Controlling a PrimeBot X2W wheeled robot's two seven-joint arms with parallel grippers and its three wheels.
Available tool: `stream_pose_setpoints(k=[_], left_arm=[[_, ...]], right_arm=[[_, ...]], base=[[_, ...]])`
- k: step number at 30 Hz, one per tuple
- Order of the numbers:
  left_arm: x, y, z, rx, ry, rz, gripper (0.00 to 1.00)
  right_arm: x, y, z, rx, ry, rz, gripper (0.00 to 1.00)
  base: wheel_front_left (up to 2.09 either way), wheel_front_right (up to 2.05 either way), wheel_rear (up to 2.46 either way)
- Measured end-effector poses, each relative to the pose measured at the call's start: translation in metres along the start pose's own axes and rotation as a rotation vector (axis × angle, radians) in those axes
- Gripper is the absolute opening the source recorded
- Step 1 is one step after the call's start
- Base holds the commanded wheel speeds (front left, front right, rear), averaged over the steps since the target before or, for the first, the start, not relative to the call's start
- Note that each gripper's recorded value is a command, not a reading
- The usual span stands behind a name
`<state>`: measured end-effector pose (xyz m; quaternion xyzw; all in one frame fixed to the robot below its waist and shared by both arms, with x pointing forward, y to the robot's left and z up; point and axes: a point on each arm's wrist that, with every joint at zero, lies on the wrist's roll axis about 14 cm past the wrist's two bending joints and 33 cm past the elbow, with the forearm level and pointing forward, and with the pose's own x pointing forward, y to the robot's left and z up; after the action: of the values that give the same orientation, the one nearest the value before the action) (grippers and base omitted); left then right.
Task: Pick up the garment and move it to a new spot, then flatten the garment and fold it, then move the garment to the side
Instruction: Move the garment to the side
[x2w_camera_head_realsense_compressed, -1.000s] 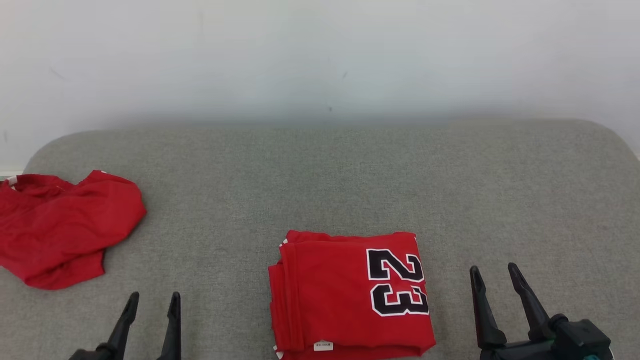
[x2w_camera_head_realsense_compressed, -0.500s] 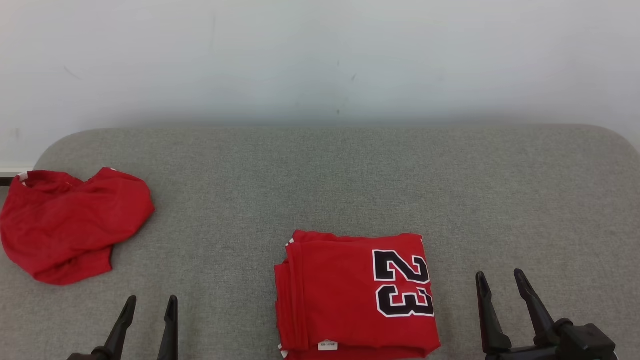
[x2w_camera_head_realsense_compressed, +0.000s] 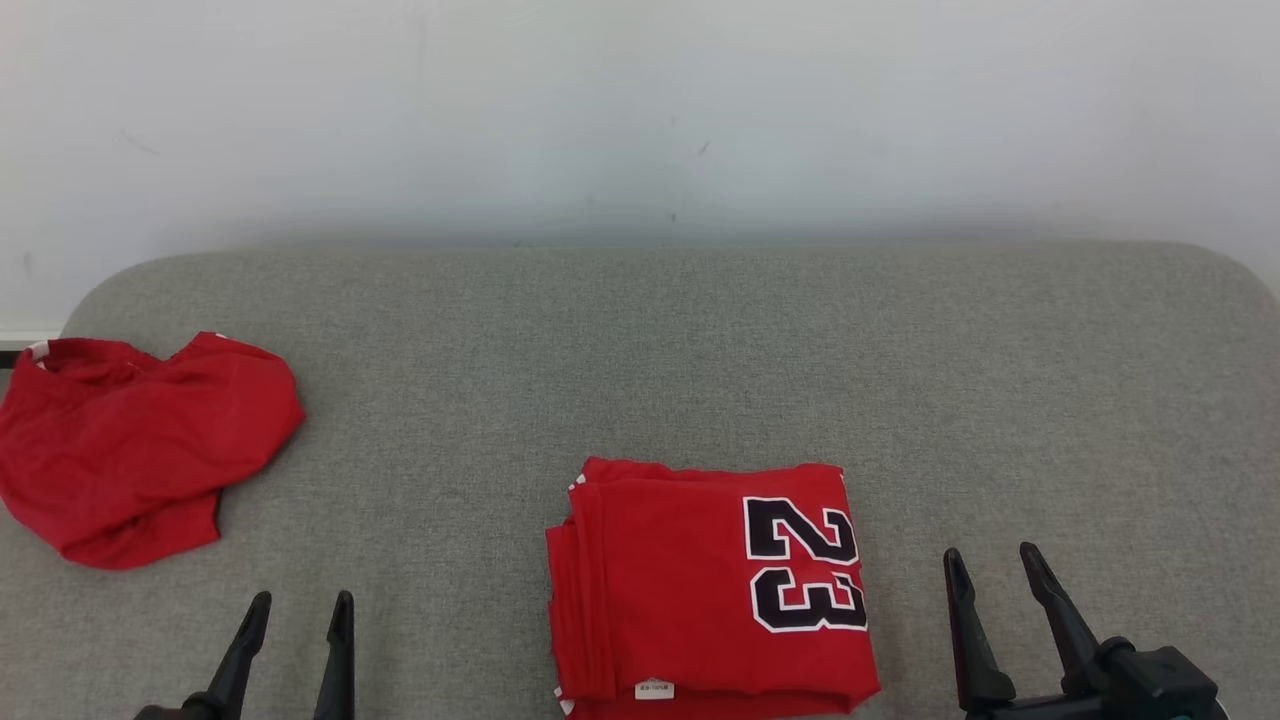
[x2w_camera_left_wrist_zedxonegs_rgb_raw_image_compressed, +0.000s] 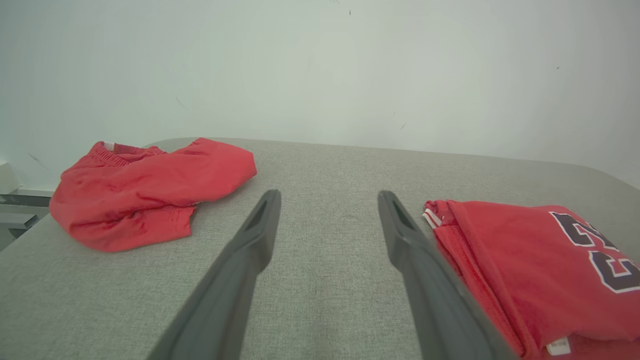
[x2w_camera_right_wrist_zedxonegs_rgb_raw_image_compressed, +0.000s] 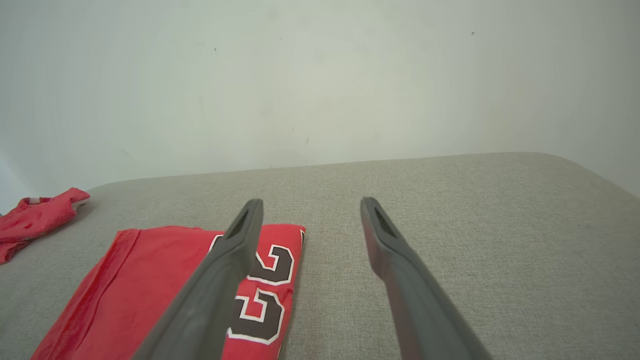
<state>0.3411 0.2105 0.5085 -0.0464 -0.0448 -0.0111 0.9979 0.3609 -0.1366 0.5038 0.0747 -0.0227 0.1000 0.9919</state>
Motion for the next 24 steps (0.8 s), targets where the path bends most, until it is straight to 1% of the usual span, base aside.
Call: stream_pose_setpoints(k=[9,16,20,24], left_arm=[[-0.001,0.003,0.000,0.006,0.001,0.009,1.00],[0.003,0.004,-0.002,0.006,0.004,0.014,1.00],[0.008,0.004,-0.001,0.004,0.001,0.017,1.00],[0.011,0.005,0.000,0.008,-0.002,0.024,1.00]], right_arm=[[0.002,0.008,-0.004,-0.011,0.019,0.027,1.00],[0.021,0.016,0.002,-0.052,0.024,0.080,1.00],[0.040,0.020,-0.004,-0.071,0.067,0.108,1.00],[0.052,0.021,-0.027,-0.069,0.161,0.118,1.00]], base=[[0.00,0.00,0.00],[0.00,0.00,0.00],[0.00,0.00,0.00],[0.00,0.00,0.00]])
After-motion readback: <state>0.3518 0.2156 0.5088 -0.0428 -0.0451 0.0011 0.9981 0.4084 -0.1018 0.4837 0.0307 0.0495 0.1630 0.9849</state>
